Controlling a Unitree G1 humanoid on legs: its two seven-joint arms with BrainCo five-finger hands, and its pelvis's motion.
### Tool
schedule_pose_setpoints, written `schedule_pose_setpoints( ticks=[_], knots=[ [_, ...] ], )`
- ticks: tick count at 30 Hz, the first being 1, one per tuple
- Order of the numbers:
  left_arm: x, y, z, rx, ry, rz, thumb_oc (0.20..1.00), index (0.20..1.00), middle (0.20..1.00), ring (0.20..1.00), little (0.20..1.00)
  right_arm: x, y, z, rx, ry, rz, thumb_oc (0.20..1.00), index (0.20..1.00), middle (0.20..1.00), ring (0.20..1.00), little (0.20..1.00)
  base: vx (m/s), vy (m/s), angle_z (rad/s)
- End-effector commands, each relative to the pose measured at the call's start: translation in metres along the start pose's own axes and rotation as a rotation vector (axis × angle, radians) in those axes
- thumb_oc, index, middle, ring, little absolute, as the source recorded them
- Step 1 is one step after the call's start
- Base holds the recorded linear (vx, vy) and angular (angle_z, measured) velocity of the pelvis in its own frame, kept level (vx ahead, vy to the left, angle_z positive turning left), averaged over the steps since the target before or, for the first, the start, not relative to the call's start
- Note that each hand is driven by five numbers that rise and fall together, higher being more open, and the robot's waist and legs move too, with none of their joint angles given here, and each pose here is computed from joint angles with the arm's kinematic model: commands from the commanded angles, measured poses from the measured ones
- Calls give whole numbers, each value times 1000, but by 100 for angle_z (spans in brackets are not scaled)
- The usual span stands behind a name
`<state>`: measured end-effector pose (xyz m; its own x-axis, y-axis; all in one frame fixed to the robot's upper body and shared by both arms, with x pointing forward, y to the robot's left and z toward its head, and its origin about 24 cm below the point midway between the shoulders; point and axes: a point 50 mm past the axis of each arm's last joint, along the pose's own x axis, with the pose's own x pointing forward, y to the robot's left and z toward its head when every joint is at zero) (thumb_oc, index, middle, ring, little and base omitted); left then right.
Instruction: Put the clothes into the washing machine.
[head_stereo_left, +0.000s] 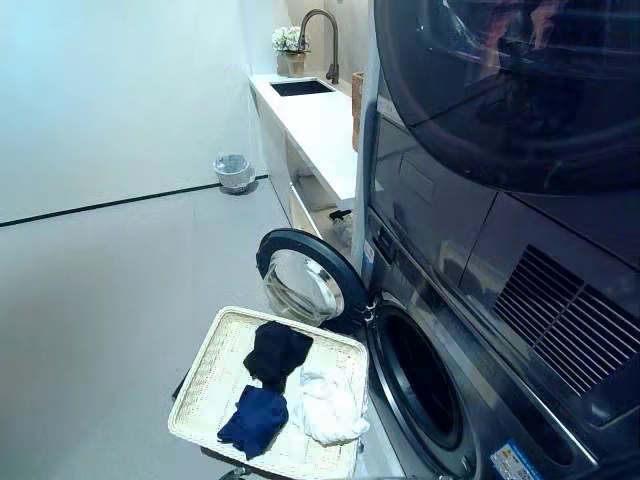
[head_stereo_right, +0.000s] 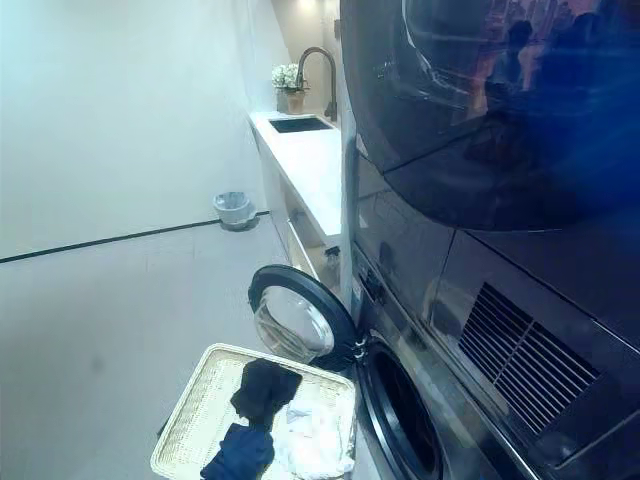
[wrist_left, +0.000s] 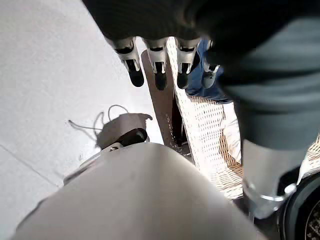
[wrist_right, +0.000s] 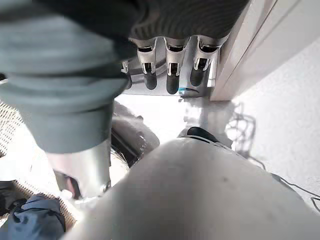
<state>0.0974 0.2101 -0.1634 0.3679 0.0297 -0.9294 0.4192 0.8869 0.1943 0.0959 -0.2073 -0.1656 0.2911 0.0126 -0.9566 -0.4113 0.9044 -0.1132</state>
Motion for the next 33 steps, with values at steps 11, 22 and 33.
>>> schedule_pose_setpoints(
  ticks=[11, 22, 33],
  knots=[
    [5, -9, 22, -70, -43, -34, 1000, 1000, 1000, 1000, 1000, 3, -1, 24, -82, -52, 17, 1000, 1000, 1000, 1000, 1000, 13, 1, -1],
    [3, 10, 17, -129, -39, 260, 1000, 1000, 1000, 1000, 1000, 3, 3, 17, -83, -33, 25, 1000, 1000, 1000, 1000, 1000, 41, 15, 0],
    [-9, 54, 53, -51, -195, 747, 1000, 1000, 1000, 1000, 1000, 2, -11, 43, -73, -128, -13, 1000, 1000, 1000, 1000, 1000, -37, 26, -1]
  ],
)
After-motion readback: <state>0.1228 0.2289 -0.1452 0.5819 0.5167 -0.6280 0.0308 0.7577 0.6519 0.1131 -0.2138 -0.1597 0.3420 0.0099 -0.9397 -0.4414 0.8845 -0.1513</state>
